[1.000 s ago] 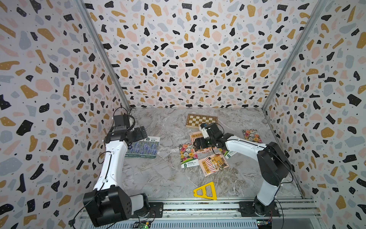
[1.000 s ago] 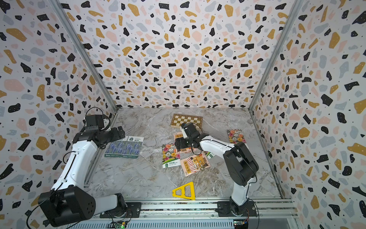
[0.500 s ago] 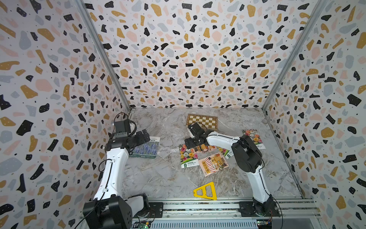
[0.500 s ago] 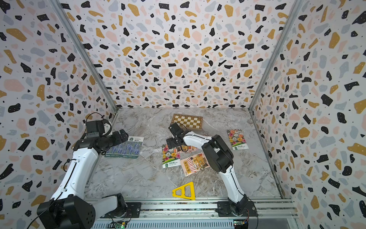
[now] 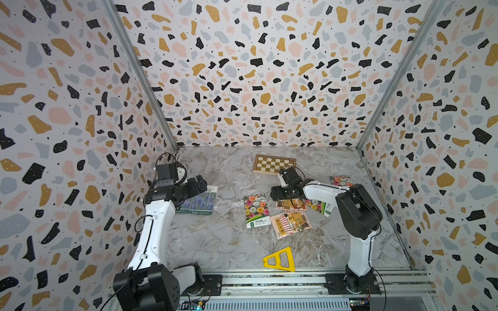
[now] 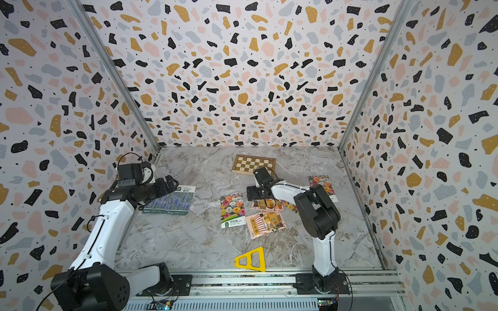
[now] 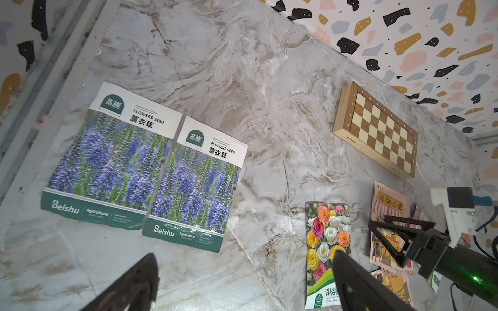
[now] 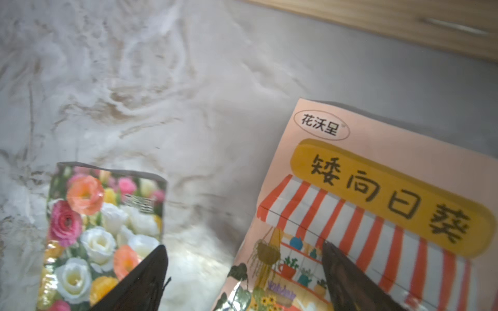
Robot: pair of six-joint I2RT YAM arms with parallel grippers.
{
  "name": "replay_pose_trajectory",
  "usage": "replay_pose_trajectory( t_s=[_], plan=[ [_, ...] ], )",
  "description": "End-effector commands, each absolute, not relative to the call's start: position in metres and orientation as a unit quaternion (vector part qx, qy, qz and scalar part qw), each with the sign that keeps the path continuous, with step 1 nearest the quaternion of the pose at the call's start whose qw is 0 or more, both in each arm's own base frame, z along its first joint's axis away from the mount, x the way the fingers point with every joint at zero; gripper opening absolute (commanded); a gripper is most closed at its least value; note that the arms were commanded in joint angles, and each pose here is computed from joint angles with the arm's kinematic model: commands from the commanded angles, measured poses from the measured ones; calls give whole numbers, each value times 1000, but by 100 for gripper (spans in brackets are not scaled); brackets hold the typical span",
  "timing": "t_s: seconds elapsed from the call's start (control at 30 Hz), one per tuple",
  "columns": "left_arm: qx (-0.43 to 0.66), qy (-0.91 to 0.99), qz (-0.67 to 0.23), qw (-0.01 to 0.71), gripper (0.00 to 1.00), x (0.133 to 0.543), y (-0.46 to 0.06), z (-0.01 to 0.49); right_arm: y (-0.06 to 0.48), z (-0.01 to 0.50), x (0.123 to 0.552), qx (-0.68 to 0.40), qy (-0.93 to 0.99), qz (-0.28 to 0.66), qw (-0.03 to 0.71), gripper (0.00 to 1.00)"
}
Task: Arrange the seed packets in a row
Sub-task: Move the seed packet to the center of the board, then pick up the seed packet from the center of the board.
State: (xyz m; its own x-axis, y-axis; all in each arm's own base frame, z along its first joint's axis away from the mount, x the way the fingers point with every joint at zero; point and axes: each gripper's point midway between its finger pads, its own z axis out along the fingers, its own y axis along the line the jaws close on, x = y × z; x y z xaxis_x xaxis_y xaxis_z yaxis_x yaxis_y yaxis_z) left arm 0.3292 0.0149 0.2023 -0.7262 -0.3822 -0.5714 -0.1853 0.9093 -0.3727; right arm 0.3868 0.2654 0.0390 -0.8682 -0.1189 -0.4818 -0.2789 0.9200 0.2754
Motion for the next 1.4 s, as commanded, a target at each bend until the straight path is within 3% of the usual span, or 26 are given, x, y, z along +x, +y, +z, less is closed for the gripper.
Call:
replay_pose_trajectory(
  t_s=[0.0,0.2,0.33,0.47,0.57,0.67,0.83,1.07,1.37],
  plan=[
    [-150,913,-168,340,99,335,9,204,225,32,362,-52,963,163,208,90],
    [-144,910,-196,335,99,337,0,202,189,60,358,-24,954,189,233,90],
    [-131,908,-226,327,99,338,-15,199,213,93,362,-49,934,256,245,90],
    [-104,912,-271,291,100,341,-49,187,256,96,352,-88,909,355,198,86],
    [-96,912,-312,247,94,344,-74,177,280,89,348,-112,905,373,172,71],
    [-92,910,-344,210,90,344,-99,167,298,85,346,-130,898,392,154,64],
    [-90,910,-366,173,82,340,-143,145,317,75,342,-147,896,396,136,60],
    [-101,917,-361,132,64,332,-187,106,329,58,332,-149,902,389,116,53],
    [-127,938,-314,67,47,319,-198,53,329,51,329,-138,904,388,110,48]
  ],
)
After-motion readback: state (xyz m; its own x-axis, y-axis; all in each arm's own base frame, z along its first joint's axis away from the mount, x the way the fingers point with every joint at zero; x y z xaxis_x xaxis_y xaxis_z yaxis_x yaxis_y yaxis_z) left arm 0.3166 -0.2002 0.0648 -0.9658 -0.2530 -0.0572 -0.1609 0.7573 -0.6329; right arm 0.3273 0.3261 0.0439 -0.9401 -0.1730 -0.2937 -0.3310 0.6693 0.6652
